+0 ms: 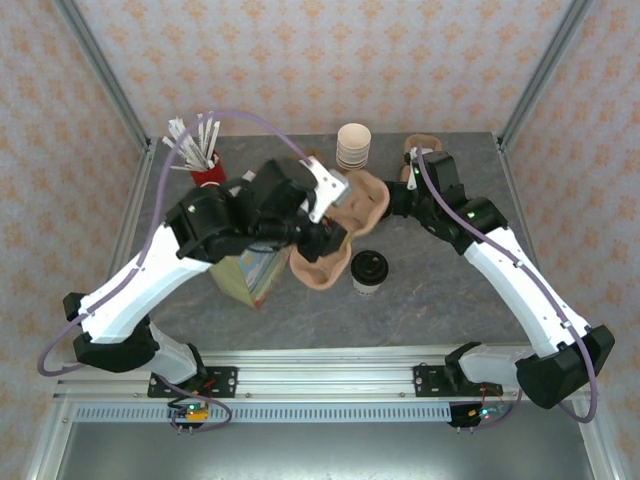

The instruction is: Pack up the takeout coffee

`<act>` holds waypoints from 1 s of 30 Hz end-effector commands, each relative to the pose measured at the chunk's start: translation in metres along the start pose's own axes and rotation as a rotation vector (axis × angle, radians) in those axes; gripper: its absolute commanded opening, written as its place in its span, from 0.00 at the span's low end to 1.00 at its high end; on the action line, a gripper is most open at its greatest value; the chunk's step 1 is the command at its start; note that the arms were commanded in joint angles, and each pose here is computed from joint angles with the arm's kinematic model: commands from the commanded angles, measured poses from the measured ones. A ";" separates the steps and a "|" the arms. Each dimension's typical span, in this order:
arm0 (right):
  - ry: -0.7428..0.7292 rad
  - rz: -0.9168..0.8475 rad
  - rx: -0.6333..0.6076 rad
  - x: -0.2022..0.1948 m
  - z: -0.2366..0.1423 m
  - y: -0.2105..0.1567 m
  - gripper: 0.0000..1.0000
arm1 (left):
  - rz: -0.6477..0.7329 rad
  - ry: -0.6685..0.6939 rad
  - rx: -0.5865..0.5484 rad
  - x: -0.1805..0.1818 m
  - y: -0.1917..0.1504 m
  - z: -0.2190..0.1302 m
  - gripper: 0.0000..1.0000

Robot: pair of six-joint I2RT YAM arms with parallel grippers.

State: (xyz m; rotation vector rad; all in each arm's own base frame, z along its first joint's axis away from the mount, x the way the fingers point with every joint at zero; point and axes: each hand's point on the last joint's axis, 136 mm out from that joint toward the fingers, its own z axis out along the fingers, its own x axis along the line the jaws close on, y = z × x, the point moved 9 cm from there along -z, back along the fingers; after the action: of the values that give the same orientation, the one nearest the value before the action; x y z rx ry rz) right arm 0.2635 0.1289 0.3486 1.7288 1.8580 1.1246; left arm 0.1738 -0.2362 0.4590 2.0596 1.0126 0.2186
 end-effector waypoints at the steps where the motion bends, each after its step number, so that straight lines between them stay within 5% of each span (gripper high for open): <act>1: 0.188 0.004 -0.041 0.021 -0.013 0.014 0.97 | -0.025 0.170 0.020 0.039 -0.004 -0.035 0.30; 9: 0.466 -0.035 -0.024 0.075 -0.001 0.028 0.87 | -0.110 0.423 -0.065 0.095 -0.010 -0.093 0.31; 14: 0.606 -0.089 0.008 0.104 0.024 0.039 0.78 | -0.114 0.605 -0.013 0.126 -0.021 -0.100 0.31; 30: 0.660 -0.335 0.168 0.176 0.100 0.038 0.65 | -0.134 0.553 0.071 0.143 -0.033 -0.083 0.31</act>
State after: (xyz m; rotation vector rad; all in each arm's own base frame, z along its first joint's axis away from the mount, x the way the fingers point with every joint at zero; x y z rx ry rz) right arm 0.3298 0.3166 0.3578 1.1923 2.5069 1.5889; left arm 0.2130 -0.0719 0.4632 2.0185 1.5223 0.7356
